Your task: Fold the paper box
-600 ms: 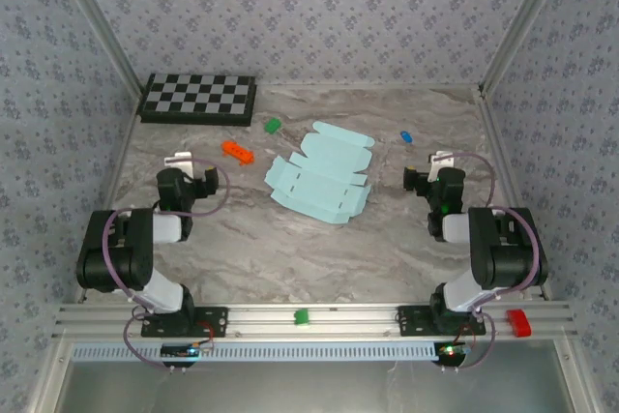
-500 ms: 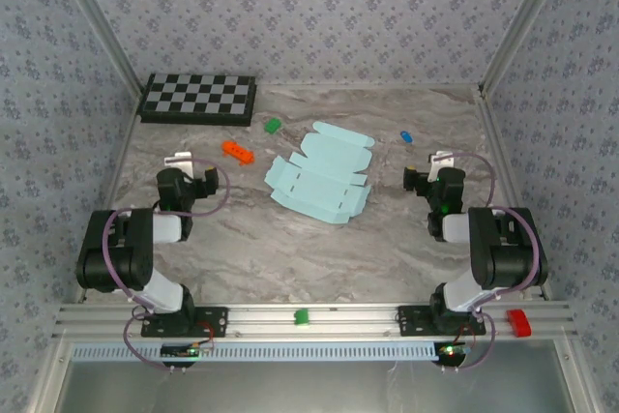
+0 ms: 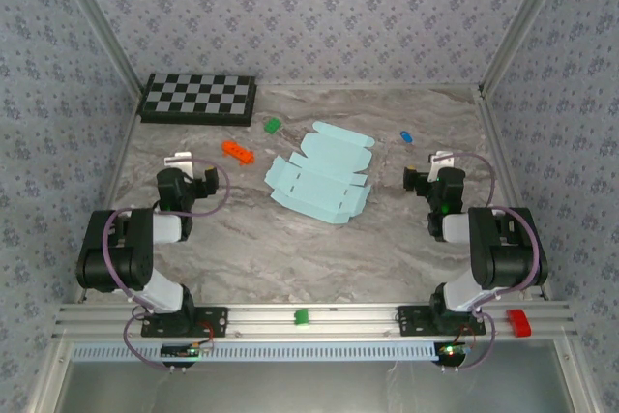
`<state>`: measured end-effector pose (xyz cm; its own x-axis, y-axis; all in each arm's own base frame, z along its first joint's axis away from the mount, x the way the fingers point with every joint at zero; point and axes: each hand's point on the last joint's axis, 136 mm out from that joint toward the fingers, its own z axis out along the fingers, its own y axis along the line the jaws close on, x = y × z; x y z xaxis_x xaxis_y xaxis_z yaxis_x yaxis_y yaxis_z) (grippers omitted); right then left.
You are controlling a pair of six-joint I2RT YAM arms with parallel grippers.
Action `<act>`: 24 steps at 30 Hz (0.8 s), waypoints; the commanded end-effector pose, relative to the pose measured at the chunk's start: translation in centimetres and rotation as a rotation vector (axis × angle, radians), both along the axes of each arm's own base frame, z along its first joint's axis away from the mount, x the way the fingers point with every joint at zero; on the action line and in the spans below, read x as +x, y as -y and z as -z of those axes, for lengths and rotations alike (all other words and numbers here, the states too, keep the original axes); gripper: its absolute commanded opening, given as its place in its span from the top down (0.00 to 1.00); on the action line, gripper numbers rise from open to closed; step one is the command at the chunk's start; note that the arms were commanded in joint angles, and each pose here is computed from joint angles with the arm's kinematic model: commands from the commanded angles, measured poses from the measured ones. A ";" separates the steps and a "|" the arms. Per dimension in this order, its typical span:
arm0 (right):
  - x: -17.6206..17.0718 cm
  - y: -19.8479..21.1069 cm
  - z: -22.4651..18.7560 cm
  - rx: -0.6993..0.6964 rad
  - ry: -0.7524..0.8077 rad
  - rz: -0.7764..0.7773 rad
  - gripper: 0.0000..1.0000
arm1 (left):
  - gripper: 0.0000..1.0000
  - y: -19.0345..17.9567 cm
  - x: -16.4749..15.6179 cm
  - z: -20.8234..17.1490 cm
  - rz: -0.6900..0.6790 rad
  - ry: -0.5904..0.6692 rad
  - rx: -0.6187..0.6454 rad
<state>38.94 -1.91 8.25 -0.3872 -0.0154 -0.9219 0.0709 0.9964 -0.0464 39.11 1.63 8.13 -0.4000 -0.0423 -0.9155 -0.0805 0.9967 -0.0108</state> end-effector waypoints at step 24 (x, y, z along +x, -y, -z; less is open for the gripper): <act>-1.2 -1.2 -5.7 0.160 -0.183 0.115 0.01 | 0.01 5.0 -0.4 -8.0 0.004 -0.139 -0.272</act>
